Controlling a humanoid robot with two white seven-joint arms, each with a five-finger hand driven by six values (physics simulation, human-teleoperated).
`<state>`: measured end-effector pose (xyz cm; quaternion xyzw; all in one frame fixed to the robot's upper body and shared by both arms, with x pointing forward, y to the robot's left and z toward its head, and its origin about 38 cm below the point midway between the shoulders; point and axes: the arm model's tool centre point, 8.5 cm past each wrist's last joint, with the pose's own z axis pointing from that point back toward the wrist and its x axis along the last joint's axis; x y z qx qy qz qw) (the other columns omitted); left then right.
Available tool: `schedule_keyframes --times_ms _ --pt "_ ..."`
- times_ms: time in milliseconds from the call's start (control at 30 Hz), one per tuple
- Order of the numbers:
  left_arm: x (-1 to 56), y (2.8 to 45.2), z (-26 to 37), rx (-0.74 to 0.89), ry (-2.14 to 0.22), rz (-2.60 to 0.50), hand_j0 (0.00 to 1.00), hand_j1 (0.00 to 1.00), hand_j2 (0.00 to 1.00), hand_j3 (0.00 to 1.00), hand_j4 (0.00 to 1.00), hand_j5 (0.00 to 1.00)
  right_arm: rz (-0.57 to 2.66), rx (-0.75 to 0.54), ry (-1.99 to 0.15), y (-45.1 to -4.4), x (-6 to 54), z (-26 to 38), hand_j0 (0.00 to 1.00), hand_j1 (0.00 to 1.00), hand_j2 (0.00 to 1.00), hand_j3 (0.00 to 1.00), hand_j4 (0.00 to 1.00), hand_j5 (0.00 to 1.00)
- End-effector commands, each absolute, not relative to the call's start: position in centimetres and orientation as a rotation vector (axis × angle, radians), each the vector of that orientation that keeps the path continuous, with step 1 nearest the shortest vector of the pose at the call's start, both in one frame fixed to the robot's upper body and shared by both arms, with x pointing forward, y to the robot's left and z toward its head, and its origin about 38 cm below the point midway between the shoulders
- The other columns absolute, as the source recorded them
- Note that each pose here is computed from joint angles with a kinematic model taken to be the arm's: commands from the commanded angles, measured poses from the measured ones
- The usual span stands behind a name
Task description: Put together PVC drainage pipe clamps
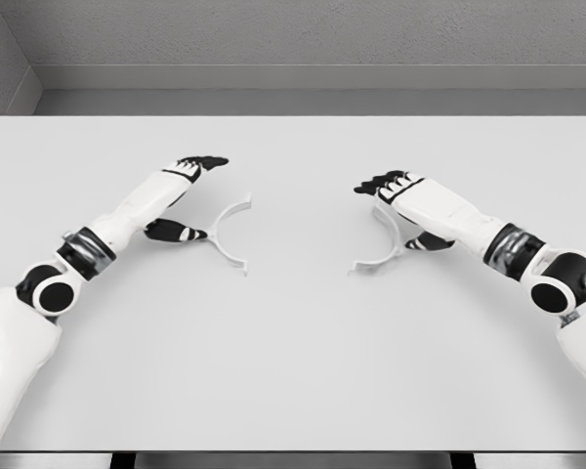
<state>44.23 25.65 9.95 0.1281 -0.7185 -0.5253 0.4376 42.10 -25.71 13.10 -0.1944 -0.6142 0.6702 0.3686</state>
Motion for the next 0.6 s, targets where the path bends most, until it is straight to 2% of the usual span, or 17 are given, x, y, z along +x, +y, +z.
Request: schedule_keyframes --times_ms 0,367,567 --pt "44.2 25.0 10.2 0.311 -1.803 -1.302 1.00 1.00 1.00 1.00 1.00 1.00 1.717 -0.494 -1.576 -25.7 42.1 13.0 1.00 1.00 1.00 1.00 1.00 1.00" --pt "43.8 23.6 10.2 0.296 -1.827 -1.313 1.00 1.00 1.00 1.00 1.00 1.00 1.692 -0.529 -1.578 -25.1 43.4 13.9 1.00 1.00 1.00 1.00 1.00 1.00" --pt "43.9 24.4 10.6 0.314 -1.829 -1.302 1.00 1.00 1.00 1.00 1.00 1.00 1.704 -0.505 -1.555 -24.0 44.1 12.8 1.00 1.00 1.00 1.00 1.00 1.00"
